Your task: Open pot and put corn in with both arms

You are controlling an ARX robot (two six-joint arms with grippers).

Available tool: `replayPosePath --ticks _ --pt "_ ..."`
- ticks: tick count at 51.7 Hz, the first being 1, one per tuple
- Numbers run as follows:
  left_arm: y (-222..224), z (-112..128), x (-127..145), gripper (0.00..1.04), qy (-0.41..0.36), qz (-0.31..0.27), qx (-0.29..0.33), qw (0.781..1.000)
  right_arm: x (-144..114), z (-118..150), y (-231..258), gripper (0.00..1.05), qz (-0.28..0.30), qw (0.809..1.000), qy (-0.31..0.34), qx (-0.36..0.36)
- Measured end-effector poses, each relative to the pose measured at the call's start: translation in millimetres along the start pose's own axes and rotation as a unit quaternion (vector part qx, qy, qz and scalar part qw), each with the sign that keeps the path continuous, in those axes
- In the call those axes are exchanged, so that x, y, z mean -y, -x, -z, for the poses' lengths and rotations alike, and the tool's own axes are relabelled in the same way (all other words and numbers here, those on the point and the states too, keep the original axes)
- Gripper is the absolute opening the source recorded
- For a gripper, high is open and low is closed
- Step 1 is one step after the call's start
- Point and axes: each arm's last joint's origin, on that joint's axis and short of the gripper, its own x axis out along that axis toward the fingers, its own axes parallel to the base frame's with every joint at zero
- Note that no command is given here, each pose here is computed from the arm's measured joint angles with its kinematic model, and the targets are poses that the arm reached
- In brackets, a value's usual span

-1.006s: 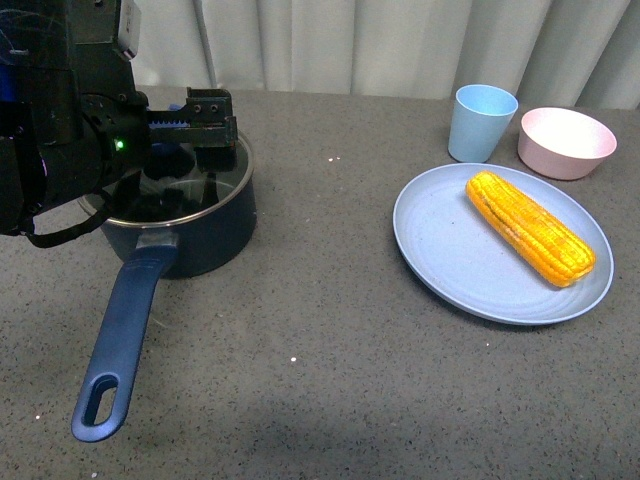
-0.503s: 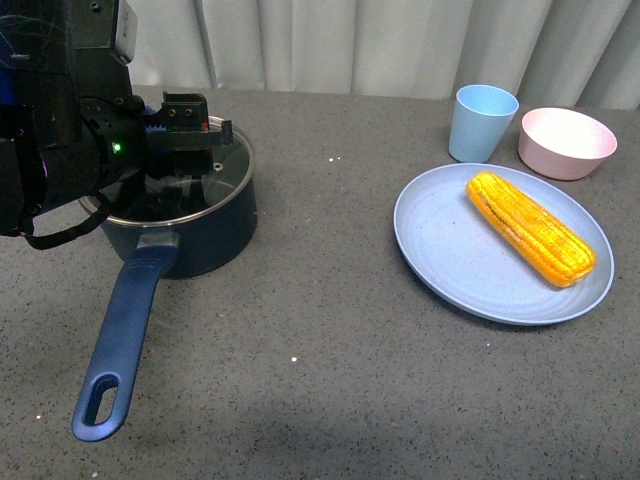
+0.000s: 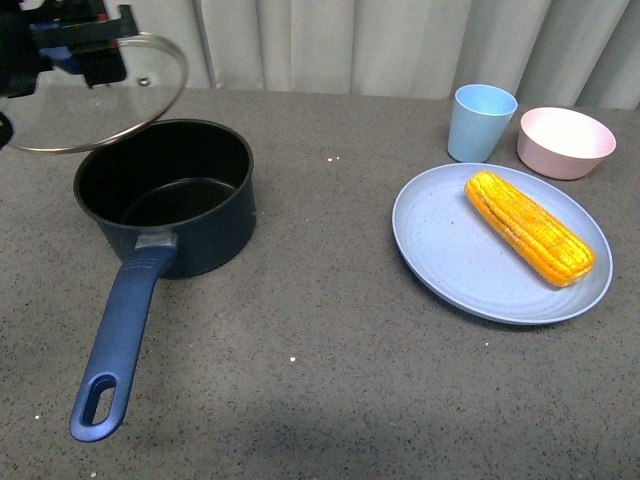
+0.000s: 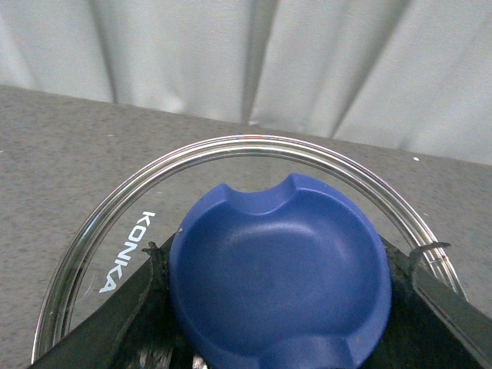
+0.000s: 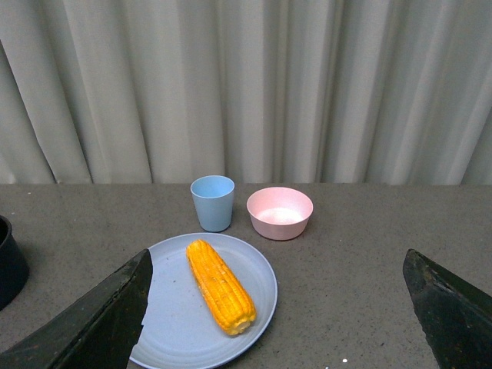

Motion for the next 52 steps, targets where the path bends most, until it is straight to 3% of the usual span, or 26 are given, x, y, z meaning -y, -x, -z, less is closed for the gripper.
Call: replayPosePath --ticks 12,21,35,52 --pt "-12.6 8.2 -64.0 0.63 0.017 -0.083 -0.017 0.996 0.0 0.0 0.0 0.96 0.0 1.0 0.0 0.0" --pt "-20.7 20.2 -93.5 0.63 0.021 -0.121 -0.03 0.992 0.0 0.0 0.0 0.96 0.0 1.0 0.0 0.0" --pt "-36.4 55.8 -100.3 0.63 0.018 -0.081 -0.026 0.996 0.0 0.0 0.0 0.96 0.0 1.0 0.0 0.0" --pt "-48.8 82.1 -104.1 0.63 -0.001 -0.09 -0.053 0.995 0.0 0.0 0.0 0.96 0.0 1.0 0.0 0.0"
